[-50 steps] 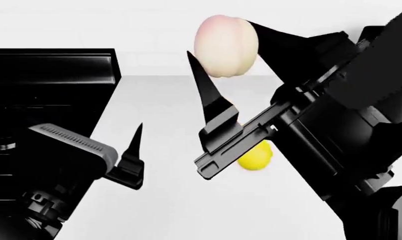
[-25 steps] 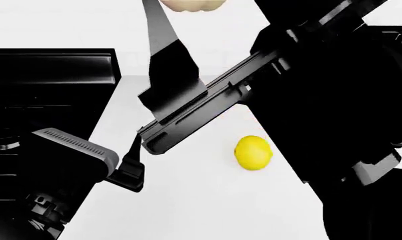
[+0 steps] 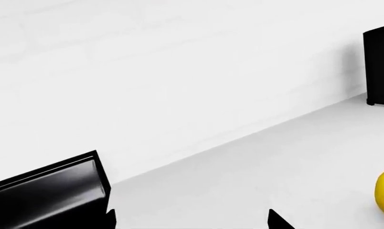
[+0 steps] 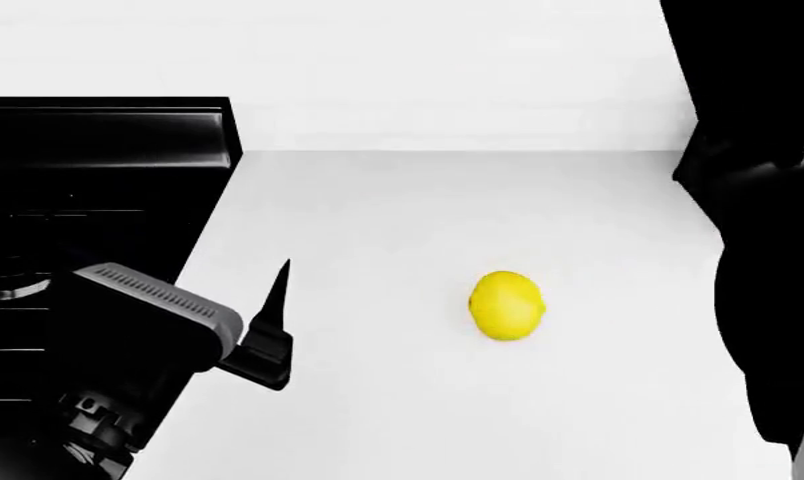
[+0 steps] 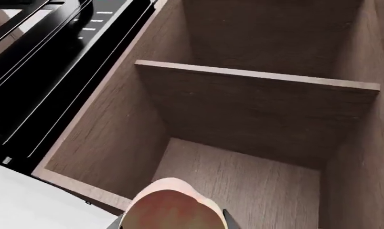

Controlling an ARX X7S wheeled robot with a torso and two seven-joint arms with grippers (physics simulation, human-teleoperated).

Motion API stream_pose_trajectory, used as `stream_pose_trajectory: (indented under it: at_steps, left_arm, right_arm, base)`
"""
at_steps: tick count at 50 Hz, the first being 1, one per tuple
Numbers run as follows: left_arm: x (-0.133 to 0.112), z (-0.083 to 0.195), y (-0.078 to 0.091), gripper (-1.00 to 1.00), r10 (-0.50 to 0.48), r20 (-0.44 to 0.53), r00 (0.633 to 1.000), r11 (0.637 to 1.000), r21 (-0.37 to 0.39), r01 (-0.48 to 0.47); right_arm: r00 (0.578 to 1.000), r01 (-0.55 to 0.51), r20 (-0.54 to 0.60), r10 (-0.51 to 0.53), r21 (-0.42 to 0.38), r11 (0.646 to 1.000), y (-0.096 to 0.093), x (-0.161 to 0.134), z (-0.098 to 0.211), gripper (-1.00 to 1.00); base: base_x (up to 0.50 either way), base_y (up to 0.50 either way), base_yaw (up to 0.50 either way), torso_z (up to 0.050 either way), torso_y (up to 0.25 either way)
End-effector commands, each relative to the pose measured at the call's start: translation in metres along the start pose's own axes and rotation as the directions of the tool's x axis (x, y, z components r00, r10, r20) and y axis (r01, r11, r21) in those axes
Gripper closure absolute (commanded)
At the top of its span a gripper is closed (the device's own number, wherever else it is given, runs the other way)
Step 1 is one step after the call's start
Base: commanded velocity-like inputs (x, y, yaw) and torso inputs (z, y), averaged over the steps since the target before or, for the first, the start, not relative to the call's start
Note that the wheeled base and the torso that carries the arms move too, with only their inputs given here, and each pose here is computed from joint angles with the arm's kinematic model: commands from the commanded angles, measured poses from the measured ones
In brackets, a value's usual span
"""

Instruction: Pick the apricot, lemon from the counter and place them in the cabinet. Then close the cabinet.

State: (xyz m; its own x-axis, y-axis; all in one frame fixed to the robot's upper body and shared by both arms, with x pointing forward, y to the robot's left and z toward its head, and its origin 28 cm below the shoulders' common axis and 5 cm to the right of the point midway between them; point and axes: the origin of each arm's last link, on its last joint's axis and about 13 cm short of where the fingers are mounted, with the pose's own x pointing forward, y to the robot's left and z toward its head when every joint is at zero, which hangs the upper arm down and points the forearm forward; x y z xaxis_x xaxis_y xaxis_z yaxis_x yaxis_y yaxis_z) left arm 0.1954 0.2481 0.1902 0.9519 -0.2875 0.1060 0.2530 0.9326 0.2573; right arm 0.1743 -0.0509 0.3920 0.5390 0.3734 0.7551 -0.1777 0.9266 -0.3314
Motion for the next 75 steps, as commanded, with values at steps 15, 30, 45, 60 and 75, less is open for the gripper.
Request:
stream_pose_trajectory:
  at_steps: [15, 30, 45, 60, 75]
  left_arm:
    - [0.0, 0.0, 0.0, -1.0, -0.001, 0.004, 1.0, 1.0, -0.001, 0.001]
    - [0.0, -0.002, 0.0, -1.0, -0.006, 0.003, 1.0, 1.0, -0.003, 0.006]
    - [0.001, -0.002, 0.0, -1.0, -0.007, 0.003, 1.0, 1.0, 0.0, 0.007]
    - [0.0, -0.003, 0.001, -1.0, -0.005, 0.002, 1.0, 1.0, 0.0, 0.005]
    - [0.001, 0.0, 0.002, -1.0, -0.01, 0.003, 1.0, 1.0, 0.005, 0.01]
  right_arm:
    - [0.984, 0.172, 0.066, -0.166, -0.107, 0.979, -0.017, 0.038, 0.007, 1.0]
    - [0.979, 0.202, 0.028, -0.2, -0.122, 0.972, -0.025, 0.064, -0.007, 1.0]
    - [0.972, 0.187, -0.118, -0.203, -0.132, 0.973, -0.029, 0.081, -0.019, 1.0]
    - [0.938, 0.217, -0.247, -0.242, -0.125, 0.968, -0.039, 0.101, -0.027, 1.0]
    - [0.895, 0.231, -0.359, -0.265, -0.137, 0.963, -0.049, 0.124, -0.025, 1.0]
  base:
    - [0.0, 0.0, 0.0, 0.0, 0.0]
    - [0.0, 0.0, 0.0, 0.0, 0.0]
    - [0.0, 0.0, 0.0, 0.0, 0.0]
    - [0.0, 0.0, 0.0, 0.0, 0.0]
    - [0.0, 0.0, 0.0, 0.0, 0.0]
